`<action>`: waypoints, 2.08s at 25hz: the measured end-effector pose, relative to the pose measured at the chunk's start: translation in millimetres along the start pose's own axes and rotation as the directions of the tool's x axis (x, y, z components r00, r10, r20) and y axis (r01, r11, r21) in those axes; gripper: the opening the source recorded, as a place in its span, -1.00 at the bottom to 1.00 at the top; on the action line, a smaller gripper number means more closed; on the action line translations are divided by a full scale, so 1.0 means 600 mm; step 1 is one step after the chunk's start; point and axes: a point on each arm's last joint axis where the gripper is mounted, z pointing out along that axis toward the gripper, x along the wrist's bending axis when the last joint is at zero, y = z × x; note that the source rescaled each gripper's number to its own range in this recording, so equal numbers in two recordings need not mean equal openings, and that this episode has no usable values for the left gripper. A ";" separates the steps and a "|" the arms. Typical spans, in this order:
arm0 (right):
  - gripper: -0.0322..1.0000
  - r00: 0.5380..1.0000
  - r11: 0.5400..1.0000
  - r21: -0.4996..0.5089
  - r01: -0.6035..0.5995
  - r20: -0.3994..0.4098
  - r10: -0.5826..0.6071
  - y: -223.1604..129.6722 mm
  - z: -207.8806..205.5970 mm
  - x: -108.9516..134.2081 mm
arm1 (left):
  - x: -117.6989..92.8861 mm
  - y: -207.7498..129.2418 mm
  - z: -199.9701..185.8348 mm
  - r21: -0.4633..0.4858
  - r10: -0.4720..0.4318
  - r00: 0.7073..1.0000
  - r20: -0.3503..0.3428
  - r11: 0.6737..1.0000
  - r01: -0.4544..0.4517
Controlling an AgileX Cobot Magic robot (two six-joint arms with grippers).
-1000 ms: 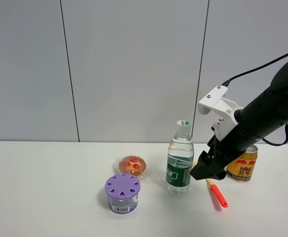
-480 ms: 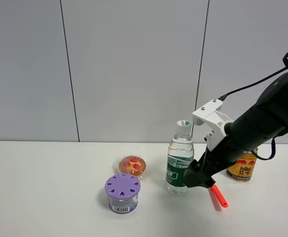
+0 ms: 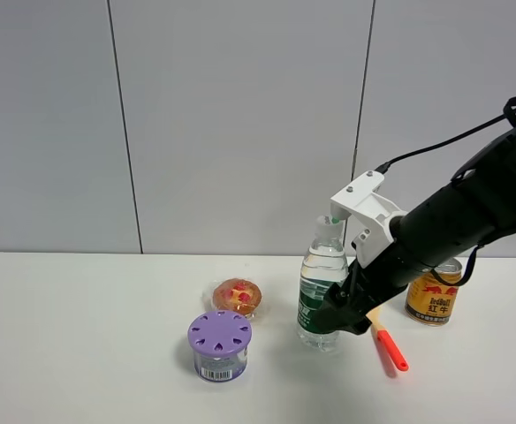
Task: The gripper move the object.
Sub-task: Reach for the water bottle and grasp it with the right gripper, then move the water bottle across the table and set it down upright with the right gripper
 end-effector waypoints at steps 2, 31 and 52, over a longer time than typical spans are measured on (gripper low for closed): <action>1.00 1.000 1.000 -0.005 0.003 0.002 -0.003 0.001 0.000 0.000 | 0.000 0.000 0.000 0.000 0.000 1.000 0.000 1.000 0.000; 1.00 1.000 0.994 -0.106 -0.022 0.014 0.023 0.015 0.004 -0.002 | 0.000 0.000 0.000 0.000 0.000 1.000 0.000 1.000 0.000; 0.22 1.000 0.997 -0.070 -0.013 0.012 0.014 0.009 0.040 -0.005 | 0.000 0.000 0.000 0.000 0.000 1.000 0.000 1.000 0.000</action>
